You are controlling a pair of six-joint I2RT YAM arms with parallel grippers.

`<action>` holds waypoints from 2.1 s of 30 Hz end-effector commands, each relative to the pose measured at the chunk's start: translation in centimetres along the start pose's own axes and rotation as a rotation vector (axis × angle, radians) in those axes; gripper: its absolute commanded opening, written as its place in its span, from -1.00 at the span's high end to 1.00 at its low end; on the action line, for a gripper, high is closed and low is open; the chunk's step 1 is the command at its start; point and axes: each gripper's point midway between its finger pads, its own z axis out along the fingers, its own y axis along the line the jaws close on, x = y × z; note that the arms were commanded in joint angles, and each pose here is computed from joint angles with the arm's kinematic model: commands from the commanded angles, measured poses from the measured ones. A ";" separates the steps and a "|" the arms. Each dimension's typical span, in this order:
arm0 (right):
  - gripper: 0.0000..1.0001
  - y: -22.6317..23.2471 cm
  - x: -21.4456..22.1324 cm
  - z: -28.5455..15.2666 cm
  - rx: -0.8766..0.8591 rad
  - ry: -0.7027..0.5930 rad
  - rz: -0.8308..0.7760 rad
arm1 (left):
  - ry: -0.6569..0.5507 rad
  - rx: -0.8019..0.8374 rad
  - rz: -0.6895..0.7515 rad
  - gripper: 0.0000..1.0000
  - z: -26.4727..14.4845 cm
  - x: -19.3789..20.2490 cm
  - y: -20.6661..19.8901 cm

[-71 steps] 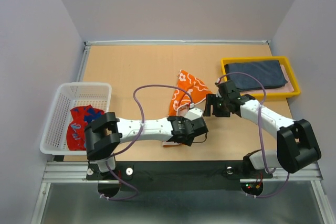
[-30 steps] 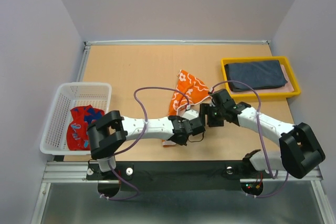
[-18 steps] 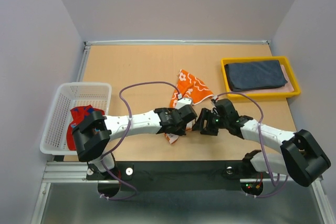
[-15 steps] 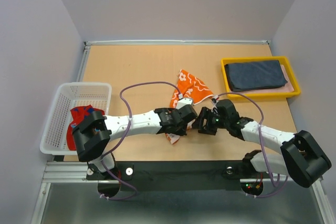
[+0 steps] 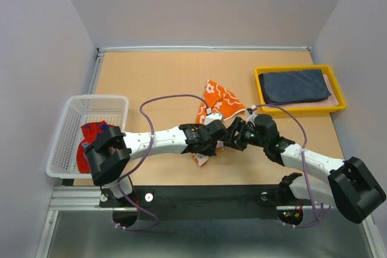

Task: Fold and stack the towels
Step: Flatten out the crumpled towel

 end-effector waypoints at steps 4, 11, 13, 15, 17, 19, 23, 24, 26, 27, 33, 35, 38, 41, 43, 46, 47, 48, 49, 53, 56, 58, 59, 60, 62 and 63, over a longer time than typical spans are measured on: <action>-0.41 -1.9 0.9 1.1 0.025 0.032 0.050 | -0.023 0.008 0.000 1.00 -0.1 -0.7 -0.2; -0.15 -2.6 2.1 1.7 -0.008 0.076 0.083 | -0.020 0.003 -0.001 1.00 0.2 -0.7 -0.1; 0.33 -2.1 1.9 1.5 -0.022 0.073 0.074 | -0.015 0.002 0.001 1.00 0.3 -0.6 0.0; 0.90 -2.8 1.7 1.4 0.028 0.059 0.081 | -0.013 -0.005 -0.002 1.00 0.3 -0.5 0.2; 0.99 -2.9 1.0 1.2 0.070 0.034 0.027 | -0.012 -0.015 -0.007 1.00 0.3 -0.4 0.7; 0.99 -4.6 0.6 0.8 0.159 0.007 0.005 | -0.017 -0.021 -0.021 1.00 0.3 -0.5 1.3; 0.99 -6.2 0.6 0.3 0.234 -0.015 0.000 | -0.023 -0.019 -0.046 1.00 0.0 -0.6 2.2; 0.99 -6.8 0.7 0.1 0.263 -0.016 0.004 | -0.021 -0.023 -0.049 1.00 0.0 -0.4 2.5; 0.99 -7.2 0.7 0.0 0.281 -0.020 0.003 | -0.027 -0.024 -0.062 1.00 -0.3 -0.4 3.1; 0.99 -7.6 0.8 -0.1 0.294 -0.019 0.005 | -0.025 -0.026 -0.070 1.00 -0.4 -0.4 3.4; 0.99 -7.8 0.1 -0.2 0.338 -0.029 -0.028 | -0.061 -0.029 -0.136 1.00 -1.5 -1.2 5.9; 0.99 -8.0 0.0 -0.1 0.350 -0.028 -0.030 | -0.077 -0.007 -0.153 1.00 -2.1 -1.5 6.0; 0.99 -8.2 0.0 -0.1 0.363 -0.025 -0.030 | -0.074 0.028 -0.163 1.00 -2.2 -1.3 6.0; 0.99 -7.8 -0.5 -0.1 0.365 -0.029 -0.052 | -0.073 0.026 -0.175 1.00 -2.1 -1.1 6.4; 0.99 -7.8 -1.1 -0.8 0.404 -0.044 -0.089 | -0.092 0.018 -0.193 1.00 -2.4 -1.6 6.9; 0.99 -6.5 -3.5 -1.9 0.463 -0.102 -0.155 | -0.146 0.009 -0.231 1.00 -3.6 -3.4 7.9; 0.99 -4.8 -5.4 -2.1 0.445 -0.138 -0.196 | -0.205 0.011 -0.269 1.00 -4.9 -5.4 8.6; 0.99 -4.3 -5.9 -2.5 0.457 -0.139 -0.206 | -0.233 0.002 -0.285 1.00 -5.8 -6.4 9.2; 0.99 -3.3 -7.0 -2.7 0.448 -0.150 -0.240 | -0.288 0.003 -0.302 1.00 -7.2 -7.9 9.7; 0.99 2.2 -12.8 -3.5 0.380 -0.216 -0.305 | -0.482 0.004 -0.375 1.00 -12.5 -15.4 12.1; 0.99 7.9 -19.0 -5.1 0.300 -0.315 -0.355 | -0.636 0.026 -0.420 1.00 -17.4 -21.7 13.7; 0.99 13.0 -23.0 -7.2 0.236 -0.410 -0.411 | -0.774 0.053 -0.450 1.00 -22.0 -26.3 14.5; 0.99 13.8 -24.5 -7.6 0.232 -0.432 -0.415 | -0.819 0.065 -0.455 1.00 -23.6 -27.6 14.6; 0.99 15.0 -25.2 -8.0 0.218 -0.448 -0.429 | -0.909 0.104 -0.449 1.00 -27.1 -29.8 14.2; 0.99 19.8 -27.2 -10.1 0.147 -0.520 -0.502 | -0.984 0.113 -0.427 1.00 -29.8 -31.8 14.2; 0.99 21.0 -27.8 -10.6 0.133 -0.538 -0.520 | -1.060 0.156 -0.411 1.00 -33.0 -33.1 13.4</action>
